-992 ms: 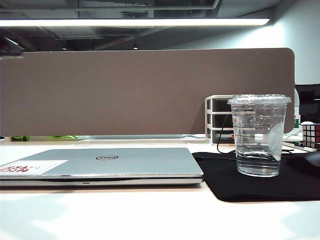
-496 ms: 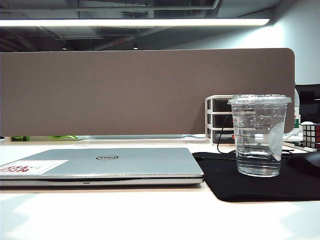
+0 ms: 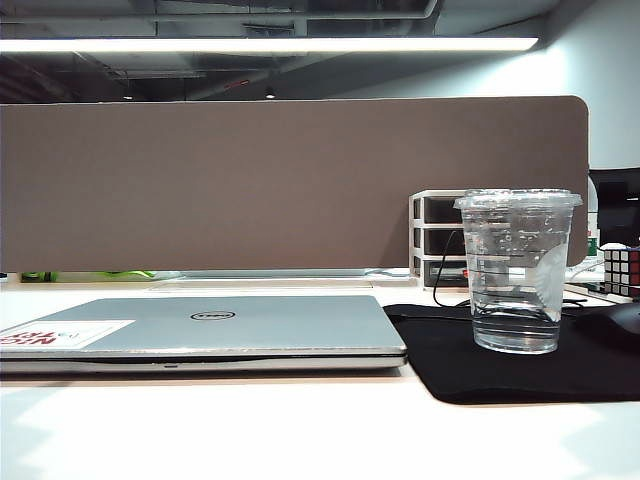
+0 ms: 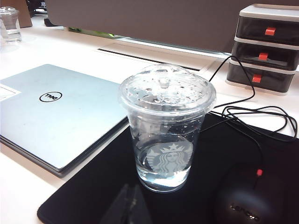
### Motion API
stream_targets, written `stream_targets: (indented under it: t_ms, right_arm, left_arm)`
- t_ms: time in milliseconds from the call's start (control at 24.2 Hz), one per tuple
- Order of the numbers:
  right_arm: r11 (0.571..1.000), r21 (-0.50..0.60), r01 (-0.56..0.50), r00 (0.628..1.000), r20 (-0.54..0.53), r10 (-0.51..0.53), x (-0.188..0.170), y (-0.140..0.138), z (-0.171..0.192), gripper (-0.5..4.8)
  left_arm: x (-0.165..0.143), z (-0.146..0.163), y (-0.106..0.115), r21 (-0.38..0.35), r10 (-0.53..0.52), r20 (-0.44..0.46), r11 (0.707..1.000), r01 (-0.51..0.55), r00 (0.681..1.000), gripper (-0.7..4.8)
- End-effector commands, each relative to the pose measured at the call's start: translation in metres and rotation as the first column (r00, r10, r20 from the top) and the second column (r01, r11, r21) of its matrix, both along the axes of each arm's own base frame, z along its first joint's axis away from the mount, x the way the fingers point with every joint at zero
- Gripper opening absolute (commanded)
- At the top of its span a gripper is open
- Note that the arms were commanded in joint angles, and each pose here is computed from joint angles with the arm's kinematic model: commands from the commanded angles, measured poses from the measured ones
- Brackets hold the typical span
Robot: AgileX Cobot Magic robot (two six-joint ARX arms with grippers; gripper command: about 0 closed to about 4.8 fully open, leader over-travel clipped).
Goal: Pick up the coffee cup and place it on the right side of the laptop.
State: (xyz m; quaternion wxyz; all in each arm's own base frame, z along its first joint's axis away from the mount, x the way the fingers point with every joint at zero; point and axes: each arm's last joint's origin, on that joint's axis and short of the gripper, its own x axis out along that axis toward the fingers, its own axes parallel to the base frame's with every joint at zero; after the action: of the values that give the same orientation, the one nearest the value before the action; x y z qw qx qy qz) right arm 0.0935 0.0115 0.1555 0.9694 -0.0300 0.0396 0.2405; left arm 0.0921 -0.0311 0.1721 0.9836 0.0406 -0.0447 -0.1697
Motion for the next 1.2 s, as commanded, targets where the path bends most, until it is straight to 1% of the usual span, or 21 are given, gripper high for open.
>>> stream_targets:
  t_ms: [41, 83, 124, 165, 207, 248, 289, 372, 496, 662, 786, 827, 910, 1075, 1116, 1199]
  right_arm:
    - [0.992, -0.018, 0.122, 0.991, 0.065, -0.12, 0.002, -0.003, 0.004, -0.01]
    - [0.986, -0.018, 0.163, 0.983, 0.084, -0.161, 0.003, -0.004, 0.006, -0.01]
    - [0.971, -0.013, 0.239, 0.965, 0.113, -0.236, 0.003, -0.007, 0.008, -0.01]
    - [0.959, -0.01, 0.284, 0.952, 0.125, -0.281, 0.004, -0.008, 0.01, -0.01]
    - [0.939, -0.005, 0.345, 0.93, 0.137, -0.341, 0.004, -0.01, 0.011, -0.01]
    - [0.926, -0.005, 0.377, 0.917, 0.14, -0.373, 0.004, -0.011, 0.011, -0.01]
    - [0.905, -0.004, 0.425, 0.896, 0.142, -0.42, 0.004, -0.012, 0.011, -0.01]
    - [0.882, -0.007, 0.471, 0.874, 0.144, -0.465, 0.004, -0.014, 0.011, -0.01]
    - [0.884, -0.004, 0.468, 0.875, 0.142, -0.462, 0.004, -0.014, 0.011, -0.01]
    - [0.885, 0.0, 0.466, 0.876, 0.141, -0.462, 0.004, -0.013, 0.011, -0.01]
    - [0.885, 0.0, 0.466, 0.876, 0.14, -0.462, 0.004, -0.013, 0.011, -0.01]
    - [0.885, -0.001, 0.466, 0.876, 0.139, -0.462, 0.004, -0.013, 0.011, -0.01]
    - [0.885, -0.004, 0.466, 0.877, 0.133, -0.462, 0.004, -0.013, 0.011, -0.01]
    - [0.885, -0.01, 0.466, 0.879, 0.122, -0.462, 0.004, -0.013, 0.009, -0.01]
    - [0.884, -0.014, 0.467, 0.879, 0.114, -0.463, 0.004, -0.014, 0.008, 0.0]
    - [0.884, -0.018, 0.467, 0.88, 0.105, -0.463, 0.004, -0.014, 0.007, -0.01]
  left_arm:
    - [0.001, 0.001, 0.003, 0.007, 0.047, 0.009, 0.999, -0.047, 0.999, -0.05]
    - [0.001, 0.001, 0.004, 0.008, 0.061, 0.007, 0.998, -0.061, 0.998, -0.05]
    - [0.002, 0.001, 0.008, 0.008, 0.096, 0.006, 0.995, -0.096, 0.995, -0.05]
    - [0.003, 0.001, 0.01, 0.001, 0.119, 0.004, 0.993, -0.119, 0.993, -0.05]
    - [0.004, 0.001, 0.014, -0.006, 0.149, 0.003, 0.989, -0.149, 0.989, -0.05]
    - [0.004, 0.001, 0.018, -0.013, 0.17, 0.001, 0.985, -0.17, 0.985, -0.05]
    - [0.005, 0.001, 0.023, -0.028, 0.201, -0.003, 0.979, -0.201, 0.98, -0.05]
    - [0.005, 0.001, 0.031, -0.042, 0.239, -0.008, 0.97, -0.239, 0.971, -0.05]
    - [0.003, 0.003, 0.041, -0.079, 0.244, 0.001, 0.967, -0.243, 0.97, -0.05]
    - [0.002, 0.003, 0.048, -0.103, 0.31, -0.009, 0.945, -0.309, 0.951, -0.05]
    - [0.003, 0.001, 0.048, -0.102, 0.308, -0.037, 0.945, -0.31, 0.951, -0.05]
    - [0.003, 0.0, 0.048, -0.108, 0.307, -0.047, 0.944, -0.31, 0.951, -0.05]
    - [0.003, 0.0, 0.048, -0.145, 0.303, -0.056, 0.94, -0.308, 0.951, -0.05]
    - [0.003, 0.0, 0.048, -0.153, 0.302, -0.057, 0.939, -0.307, 0.952, -0.05]
    - [0.003, 0.0, 0.048, -0.171, 0.3, -0.063, 0.936, -0.306, 0.952, -0.05]
    - [0.003, 0.0, 0.048, -0.175, 0.309, -0.065, 0.933, -0.316, 0.949, -0.05]
